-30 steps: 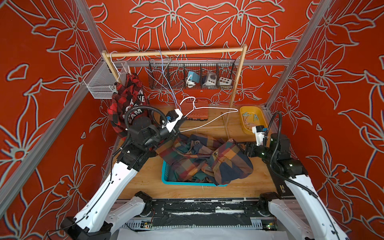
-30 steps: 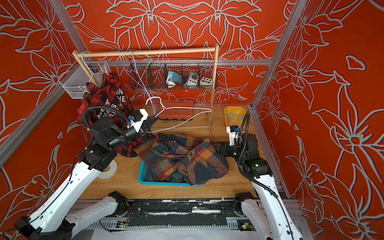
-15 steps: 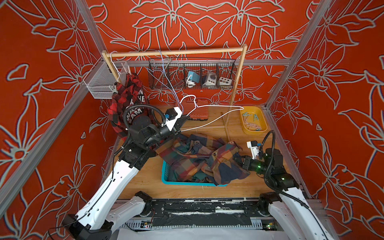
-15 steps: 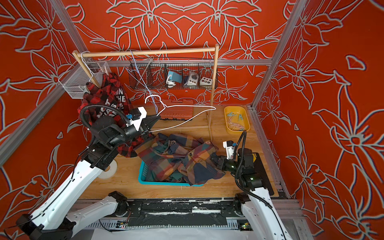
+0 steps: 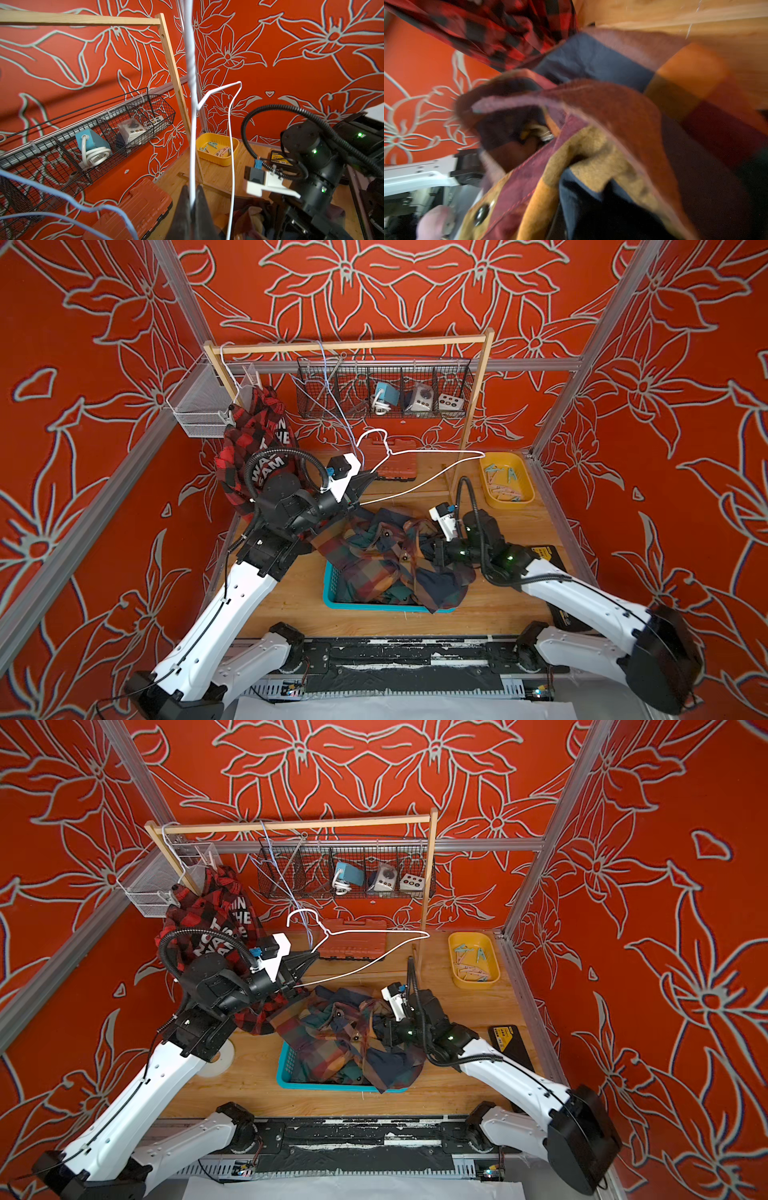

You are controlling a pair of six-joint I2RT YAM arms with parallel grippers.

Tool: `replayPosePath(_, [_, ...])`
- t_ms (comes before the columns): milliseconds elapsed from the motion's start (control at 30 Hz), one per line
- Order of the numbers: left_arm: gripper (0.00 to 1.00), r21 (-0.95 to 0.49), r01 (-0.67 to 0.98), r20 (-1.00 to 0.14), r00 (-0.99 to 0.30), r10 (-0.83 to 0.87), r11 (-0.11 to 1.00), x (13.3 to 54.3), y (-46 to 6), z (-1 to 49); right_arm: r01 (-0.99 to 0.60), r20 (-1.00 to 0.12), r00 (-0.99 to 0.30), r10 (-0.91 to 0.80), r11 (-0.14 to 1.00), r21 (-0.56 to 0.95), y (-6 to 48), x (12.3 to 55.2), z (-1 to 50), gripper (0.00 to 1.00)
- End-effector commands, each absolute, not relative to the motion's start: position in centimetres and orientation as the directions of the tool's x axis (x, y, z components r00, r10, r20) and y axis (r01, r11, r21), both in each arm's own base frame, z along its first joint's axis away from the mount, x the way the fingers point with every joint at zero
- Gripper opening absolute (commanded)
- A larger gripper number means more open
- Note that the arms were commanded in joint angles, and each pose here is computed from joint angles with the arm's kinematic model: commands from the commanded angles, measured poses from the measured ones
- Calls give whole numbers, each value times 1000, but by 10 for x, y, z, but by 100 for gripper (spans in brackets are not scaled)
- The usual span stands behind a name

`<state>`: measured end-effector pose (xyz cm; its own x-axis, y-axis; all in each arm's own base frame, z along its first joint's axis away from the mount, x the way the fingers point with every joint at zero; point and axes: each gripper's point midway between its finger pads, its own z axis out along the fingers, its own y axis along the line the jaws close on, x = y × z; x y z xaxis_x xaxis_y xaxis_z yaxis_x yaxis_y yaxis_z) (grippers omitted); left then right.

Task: Remove the clothespins securing long-sleeve shirts to the hanger
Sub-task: Adjust the long-sleeve shirt at the bin.

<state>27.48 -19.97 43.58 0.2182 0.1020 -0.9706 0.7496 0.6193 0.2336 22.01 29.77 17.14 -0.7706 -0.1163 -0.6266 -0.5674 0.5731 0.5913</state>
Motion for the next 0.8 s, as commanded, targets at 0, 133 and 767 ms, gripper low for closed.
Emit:
replayPosePath(0, [0, 241, 752, -965, 251, 71, 614, 270, -197, 446, -557, -646, -753, -126, 645, 523, 317, 240, 150, 0])
replayPosePath(133, [0, 235, 759, -968, 239, 77, 607, 272, -195, 443, -501, -570, -810, -141, 671, 546, 325, 238, 99, 0])
replayPosePath(767, [0, 183, 887, -974, 105, 199, 425, 297, -212, 404, -749, -952, -236, -195, 661, 51, 183, 169, 327, 64])
